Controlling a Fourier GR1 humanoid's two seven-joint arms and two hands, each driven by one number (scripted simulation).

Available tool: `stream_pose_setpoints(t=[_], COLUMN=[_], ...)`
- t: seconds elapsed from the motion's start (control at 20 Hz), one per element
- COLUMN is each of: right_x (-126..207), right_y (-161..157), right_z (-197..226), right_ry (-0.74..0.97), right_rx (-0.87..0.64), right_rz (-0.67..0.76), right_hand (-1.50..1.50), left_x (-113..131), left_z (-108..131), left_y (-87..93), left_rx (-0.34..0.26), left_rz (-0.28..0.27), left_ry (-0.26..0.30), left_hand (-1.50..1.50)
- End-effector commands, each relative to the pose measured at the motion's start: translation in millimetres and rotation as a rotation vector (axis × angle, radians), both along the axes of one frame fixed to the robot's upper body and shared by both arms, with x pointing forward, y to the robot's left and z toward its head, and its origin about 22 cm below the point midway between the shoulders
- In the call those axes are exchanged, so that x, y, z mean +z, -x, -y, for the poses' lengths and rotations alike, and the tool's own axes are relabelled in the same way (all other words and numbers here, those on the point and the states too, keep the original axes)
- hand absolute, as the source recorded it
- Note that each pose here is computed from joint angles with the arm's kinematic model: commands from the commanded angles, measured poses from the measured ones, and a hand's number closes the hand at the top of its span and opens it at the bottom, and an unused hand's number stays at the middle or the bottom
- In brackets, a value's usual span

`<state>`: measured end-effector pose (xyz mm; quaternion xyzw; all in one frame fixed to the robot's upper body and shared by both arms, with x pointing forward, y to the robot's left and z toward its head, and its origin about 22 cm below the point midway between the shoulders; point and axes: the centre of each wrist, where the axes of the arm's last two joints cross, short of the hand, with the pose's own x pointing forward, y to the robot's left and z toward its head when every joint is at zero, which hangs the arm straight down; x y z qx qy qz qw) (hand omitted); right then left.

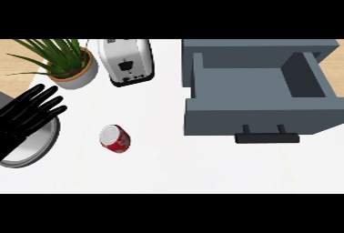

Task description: Pick up the can, place it into the drawer and close the drawer

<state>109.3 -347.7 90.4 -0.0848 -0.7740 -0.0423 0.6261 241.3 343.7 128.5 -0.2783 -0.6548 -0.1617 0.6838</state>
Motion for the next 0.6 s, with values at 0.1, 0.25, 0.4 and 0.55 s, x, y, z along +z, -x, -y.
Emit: stream_pose_setpoints(t=[0.1, 0.25, 0.4, 0.55], right_x=[-10.6, 5.2, 17.3, -8.5], right_y=[17.8, 5.6, 16.3, 10.6], right_z=[6.2, 21.2, 18.9, 25.6], right_ry=[0.005, -0.001, 0.028, 0.001], right_rx=[0.010, -0.007, -0.004, -0.007], right_rz=[0.007, 0.009, 0.008, 0.003], right_hand=[-1.50, -1.50, -1.50, -1.50], left_x=[-16.9, -34.0, -60.2, -61.7], left_z=[18.0, 18.9, 34.4, 44.1], left_y=[-14.7, -16.3, -21.2, -14.2], left_rx=[0.017, 0.007, 0.010, 0.012], left_rz=[-0.024, -0.055, -0.070, -0.060], left_ry=[0.003, -0.002, -0.018, -0.062], left_hand=[-1.50, -1.50, -1.50, -1.50])
